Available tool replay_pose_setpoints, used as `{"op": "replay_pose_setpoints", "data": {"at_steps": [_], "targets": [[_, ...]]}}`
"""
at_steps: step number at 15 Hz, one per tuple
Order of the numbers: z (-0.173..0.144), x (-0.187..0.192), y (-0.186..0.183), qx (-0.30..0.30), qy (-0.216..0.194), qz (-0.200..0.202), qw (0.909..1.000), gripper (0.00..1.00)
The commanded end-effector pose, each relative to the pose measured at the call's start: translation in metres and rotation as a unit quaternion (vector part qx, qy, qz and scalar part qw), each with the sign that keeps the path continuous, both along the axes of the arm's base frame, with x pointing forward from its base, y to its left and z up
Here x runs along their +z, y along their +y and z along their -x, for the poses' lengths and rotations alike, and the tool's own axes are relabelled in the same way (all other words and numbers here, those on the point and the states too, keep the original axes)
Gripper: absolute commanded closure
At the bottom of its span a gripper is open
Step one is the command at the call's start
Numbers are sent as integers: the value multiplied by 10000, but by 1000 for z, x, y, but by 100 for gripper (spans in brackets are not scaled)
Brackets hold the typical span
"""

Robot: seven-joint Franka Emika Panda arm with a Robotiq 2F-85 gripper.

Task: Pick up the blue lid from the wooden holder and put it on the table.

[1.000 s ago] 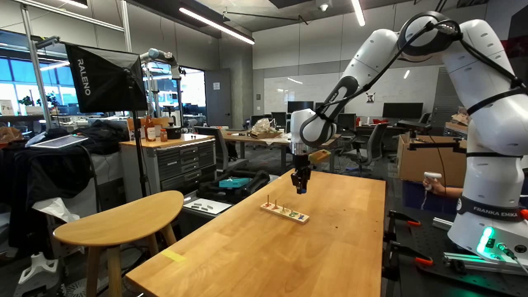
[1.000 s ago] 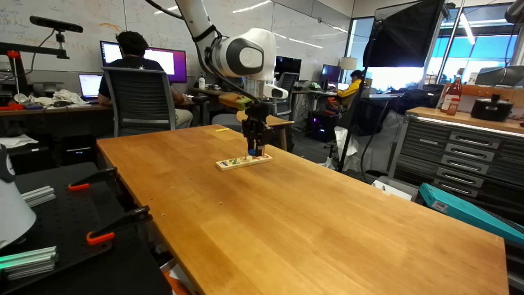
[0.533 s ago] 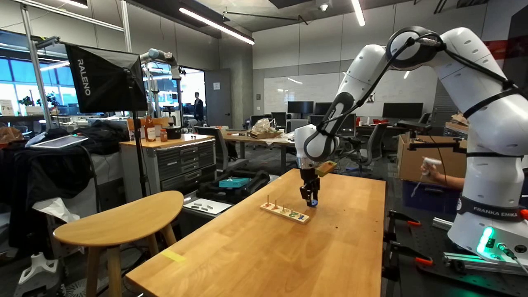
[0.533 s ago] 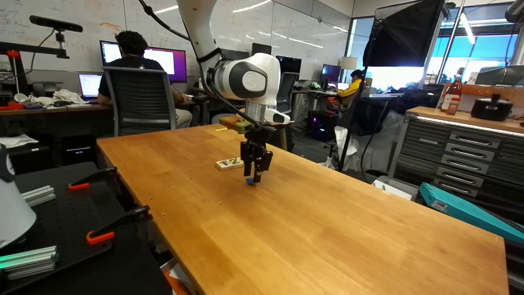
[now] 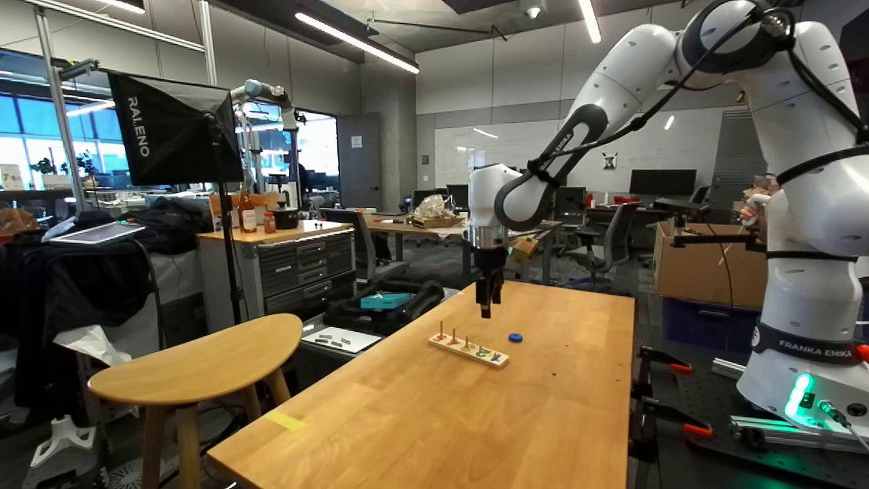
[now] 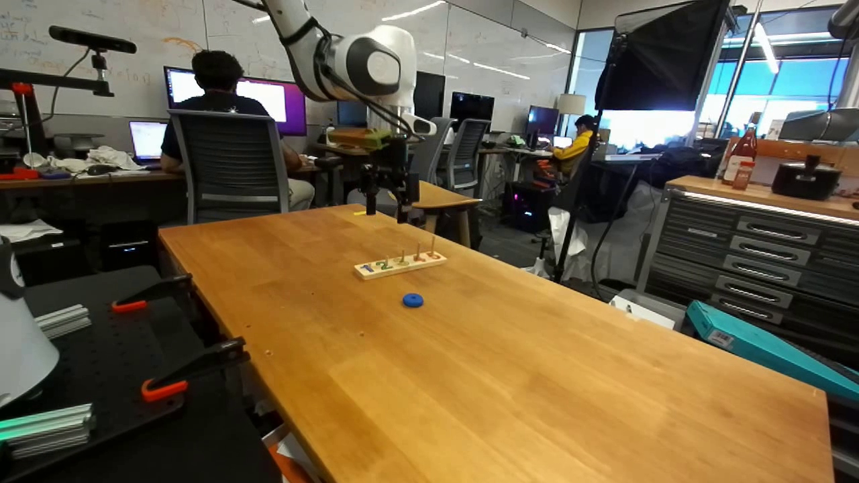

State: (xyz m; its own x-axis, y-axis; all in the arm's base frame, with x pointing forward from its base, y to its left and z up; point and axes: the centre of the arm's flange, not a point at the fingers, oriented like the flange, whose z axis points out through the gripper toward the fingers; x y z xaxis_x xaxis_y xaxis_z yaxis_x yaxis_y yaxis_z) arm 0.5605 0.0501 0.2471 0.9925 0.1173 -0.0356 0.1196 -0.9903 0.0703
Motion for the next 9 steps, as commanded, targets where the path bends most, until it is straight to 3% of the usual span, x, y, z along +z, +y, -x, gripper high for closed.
{"op": "replay_pose_setpoints", "data": {"at_steps": [1,5,6,9], "targets": [[32,88,22,364,114,-68,9992,0],[63,175,25,411,327,-158,9985,0],[40,129,30,356,259,-65,9990,0],[58,169,28,382,245,-83,9989,0]]}}
